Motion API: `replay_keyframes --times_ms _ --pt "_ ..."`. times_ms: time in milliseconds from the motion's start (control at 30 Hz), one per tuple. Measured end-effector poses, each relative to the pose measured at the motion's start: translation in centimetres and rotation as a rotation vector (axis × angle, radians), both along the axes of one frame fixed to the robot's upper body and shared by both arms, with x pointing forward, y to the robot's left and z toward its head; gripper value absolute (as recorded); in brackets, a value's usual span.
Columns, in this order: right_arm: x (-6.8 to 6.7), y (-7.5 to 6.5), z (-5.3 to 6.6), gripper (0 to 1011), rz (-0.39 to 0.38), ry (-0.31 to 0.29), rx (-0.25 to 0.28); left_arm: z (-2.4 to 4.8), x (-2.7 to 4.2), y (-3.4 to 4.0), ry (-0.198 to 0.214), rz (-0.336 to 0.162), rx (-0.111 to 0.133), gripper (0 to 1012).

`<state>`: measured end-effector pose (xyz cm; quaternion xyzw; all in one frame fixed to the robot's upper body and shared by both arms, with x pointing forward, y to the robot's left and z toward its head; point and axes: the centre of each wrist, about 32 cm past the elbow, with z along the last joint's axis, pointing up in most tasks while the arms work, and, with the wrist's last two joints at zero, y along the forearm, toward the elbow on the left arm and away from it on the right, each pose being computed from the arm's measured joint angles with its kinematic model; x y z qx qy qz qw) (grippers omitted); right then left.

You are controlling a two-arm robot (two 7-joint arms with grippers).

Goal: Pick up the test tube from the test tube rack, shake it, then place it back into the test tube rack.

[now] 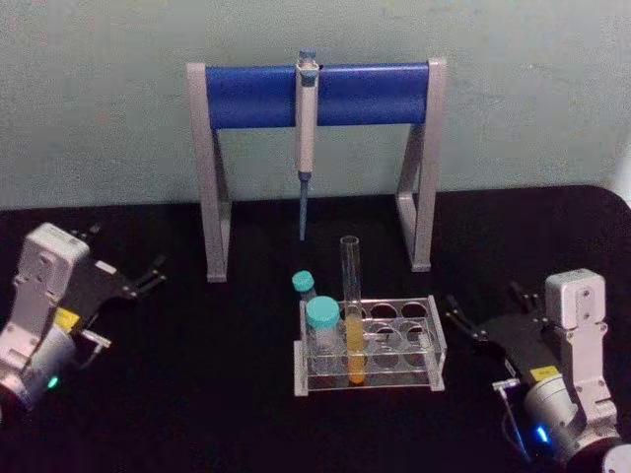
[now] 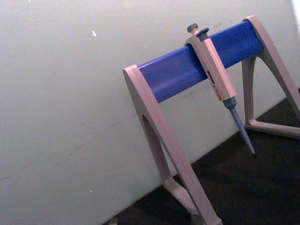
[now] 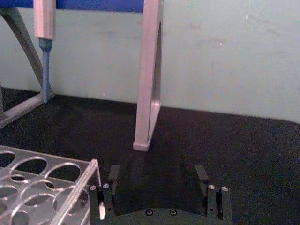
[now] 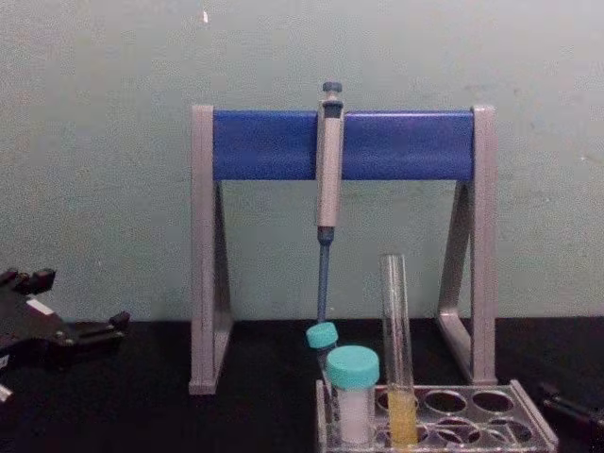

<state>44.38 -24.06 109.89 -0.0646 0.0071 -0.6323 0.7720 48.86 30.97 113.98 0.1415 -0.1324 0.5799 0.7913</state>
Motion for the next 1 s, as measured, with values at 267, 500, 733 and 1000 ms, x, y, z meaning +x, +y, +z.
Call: replay_keyframes --times_ms 267,500,733,1000 --pt "0.13 -0.1 -0.61 1000 -0.005 0.037 -0.004 0.0 0.0 0.0 0.0 0.0 0.0 1001" --pt "0.17 -0.11 -0.68 1000 -0.005 0.043 -0.007 0.0 0.0 0.0 0.0 0.0 0.0 1001" --pt "0.15 -0.08 -0.66 1000 -0.004 0.041 -0.006 0.0 0.0 0.0 0.0 0.0 0.0 1001" --pt "0.13 -0.07 -0.66 1000 -0.004 0.04 -0.006 0.0 0.0 0.0 0.0 0.0 0.0 1001"
